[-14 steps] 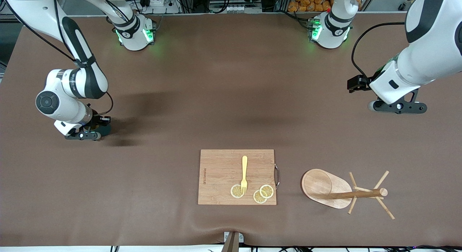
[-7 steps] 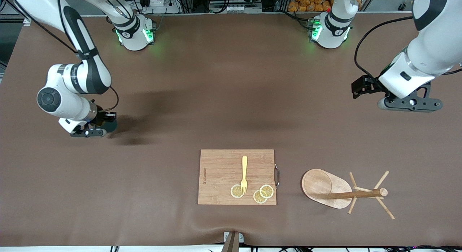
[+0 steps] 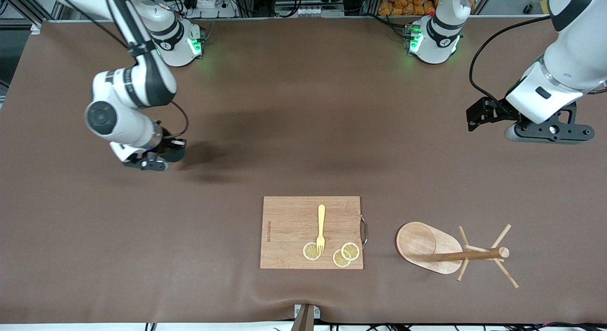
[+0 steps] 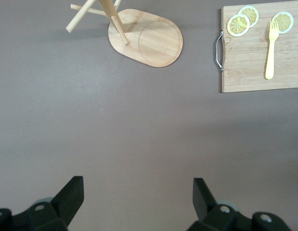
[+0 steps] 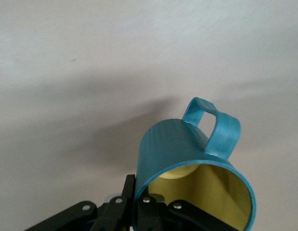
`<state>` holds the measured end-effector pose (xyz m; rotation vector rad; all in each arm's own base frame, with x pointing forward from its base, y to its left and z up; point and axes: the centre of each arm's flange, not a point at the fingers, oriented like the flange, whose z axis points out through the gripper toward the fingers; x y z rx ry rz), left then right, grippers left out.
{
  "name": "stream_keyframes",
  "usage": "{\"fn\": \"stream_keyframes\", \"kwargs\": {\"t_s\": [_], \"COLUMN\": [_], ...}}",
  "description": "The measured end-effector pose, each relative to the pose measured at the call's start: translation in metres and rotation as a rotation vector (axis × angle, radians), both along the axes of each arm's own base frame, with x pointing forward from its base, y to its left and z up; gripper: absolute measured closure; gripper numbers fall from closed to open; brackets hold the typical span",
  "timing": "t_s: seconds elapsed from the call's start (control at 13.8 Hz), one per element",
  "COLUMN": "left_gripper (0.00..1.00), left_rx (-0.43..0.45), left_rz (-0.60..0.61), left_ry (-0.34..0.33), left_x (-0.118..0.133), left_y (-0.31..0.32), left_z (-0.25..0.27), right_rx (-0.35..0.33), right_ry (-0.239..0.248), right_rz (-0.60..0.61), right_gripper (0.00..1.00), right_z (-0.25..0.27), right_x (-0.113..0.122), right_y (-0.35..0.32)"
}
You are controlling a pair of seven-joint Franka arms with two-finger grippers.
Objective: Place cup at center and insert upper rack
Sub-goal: 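Lift the mug with the right gripper and carry it toward the table center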
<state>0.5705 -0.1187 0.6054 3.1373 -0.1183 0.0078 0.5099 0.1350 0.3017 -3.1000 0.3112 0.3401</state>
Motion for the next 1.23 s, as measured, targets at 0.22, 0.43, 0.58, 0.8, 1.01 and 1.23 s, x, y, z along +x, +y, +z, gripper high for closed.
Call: {"fn": "stream_keyframes", "kwargs": {"t_s": [0.22,0.43,0.58,0.8,1.01,1.23], "left_gripper": [0.00,0.00,0.00,0.00,0.00,0.00], "left_rx": [0.000,0.000,0.000,0.000,0.000,0.001], "left_rz": [0.000,0.000,0.000,0.000,0.000,0.000], "left_ry": [0.001,0.001,0.002,0.002,0.002,0.003], "left_x": [0.000,0.000,0.000,0.000,0.000,0.000], "left_y": [0.000,0.000,0.000,0.000,0.000,0.000], "left_z": [0.000,-0.001,-0.001,-0.001,-0.001,-0.001], "right_rx": [-0.008,0.049,0.078,0.077,0.054,0.029], "right_ry": [0.000,0.019,0.020,-0.002,0.001,0.014], "right_rz": [-0.132,-0.284,-0.408,-0.545,-0.690,-0.787], "right_gripper": [0.96,0.96,0.96,0.96,0.96,0.96], "right_z": [0.011,0.026,0.035,0.037,0.023,0.004], "right_x": [-0.017,-0.029,-0.030,-0.039,-0.048,-0.048], "right_y": [0.074,0.128,0.152,0.209,0.271,0.313]}}
